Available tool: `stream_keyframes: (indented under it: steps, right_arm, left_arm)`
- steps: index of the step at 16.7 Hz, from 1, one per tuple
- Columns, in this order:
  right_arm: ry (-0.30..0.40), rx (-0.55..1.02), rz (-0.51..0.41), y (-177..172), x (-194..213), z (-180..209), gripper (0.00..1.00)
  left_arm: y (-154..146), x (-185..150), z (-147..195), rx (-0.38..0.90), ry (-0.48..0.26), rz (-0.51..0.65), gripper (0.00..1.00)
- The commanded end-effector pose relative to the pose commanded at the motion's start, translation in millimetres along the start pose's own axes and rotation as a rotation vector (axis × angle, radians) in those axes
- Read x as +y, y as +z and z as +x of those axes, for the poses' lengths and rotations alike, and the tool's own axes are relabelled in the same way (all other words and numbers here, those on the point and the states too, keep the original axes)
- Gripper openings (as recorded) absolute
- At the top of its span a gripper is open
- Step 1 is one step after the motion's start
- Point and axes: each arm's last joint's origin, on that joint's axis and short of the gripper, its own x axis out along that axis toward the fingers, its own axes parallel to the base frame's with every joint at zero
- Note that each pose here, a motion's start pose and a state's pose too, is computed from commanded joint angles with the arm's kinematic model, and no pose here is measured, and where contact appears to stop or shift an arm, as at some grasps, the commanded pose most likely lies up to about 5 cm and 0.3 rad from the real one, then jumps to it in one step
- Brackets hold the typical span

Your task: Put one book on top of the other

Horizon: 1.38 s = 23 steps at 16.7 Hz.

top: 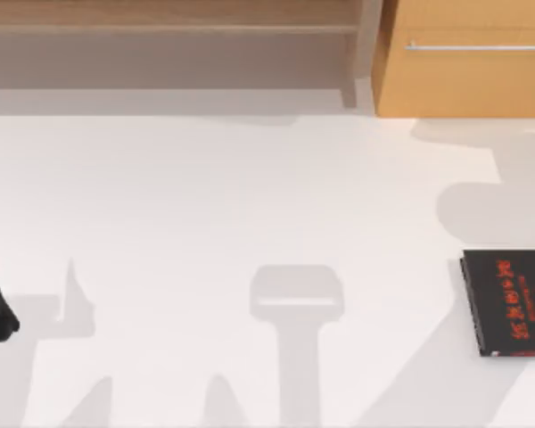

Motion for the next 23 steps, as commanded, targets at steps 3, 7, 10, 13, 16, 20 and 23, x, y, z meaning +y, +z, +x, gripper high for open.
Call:
stream_keyframes:
  steps: [3, 7, 10, 13, 16, 20, 23]
  right_arm:
    - [0.006, 0.000, 0.002, -0.8, 2.1, 2.0, 0.00]
    - [-0.058, -0.018, 0.096, 23.1, 5.7, -14.5, 0.00]
    - [-0.148, -0.055, 0.270, 55.8, 15.4, -44.0, 0.00]
    - [-0.229, -0.108, 0.535, 83.5, 38.6, -81.8, 0.00]
    - [-0.282, -0.135, 0.853, 88.0, 75.3, -122.1, 0.00]
    - [-0.324, -0.108, 1.200, 61.5, 131.2, -176.9, 0.00]
    - [-0.354, -0.013, 1.389, 14.1, 170.3, -218.0, 0.00]
  left_arm:
    - [0.0, 0.0, 0.0, 0.000, 0.000, 0.000, 1.00]
    - [0.0, 0.0, 0.0, 0.000, 0.000, 0.000, 1.00]
    - [0.0, 0.0, 0.0, 0.000, 0.000, 0.000, 1.00]
    - [0.0, 0.0, 0.0, 0.000, 0.000, 0.000, 1.00]
    - [0.0, 0.0, 0.0, 0.000, 0.000, 0.000, 1.00]
    - [0.0, 0.0, 0.0, 0.000, 0.000, 0.000, 1.00]
    - [0.0, 0.0, 0.0, 0.000, 0.000, 0.000, 1.00]
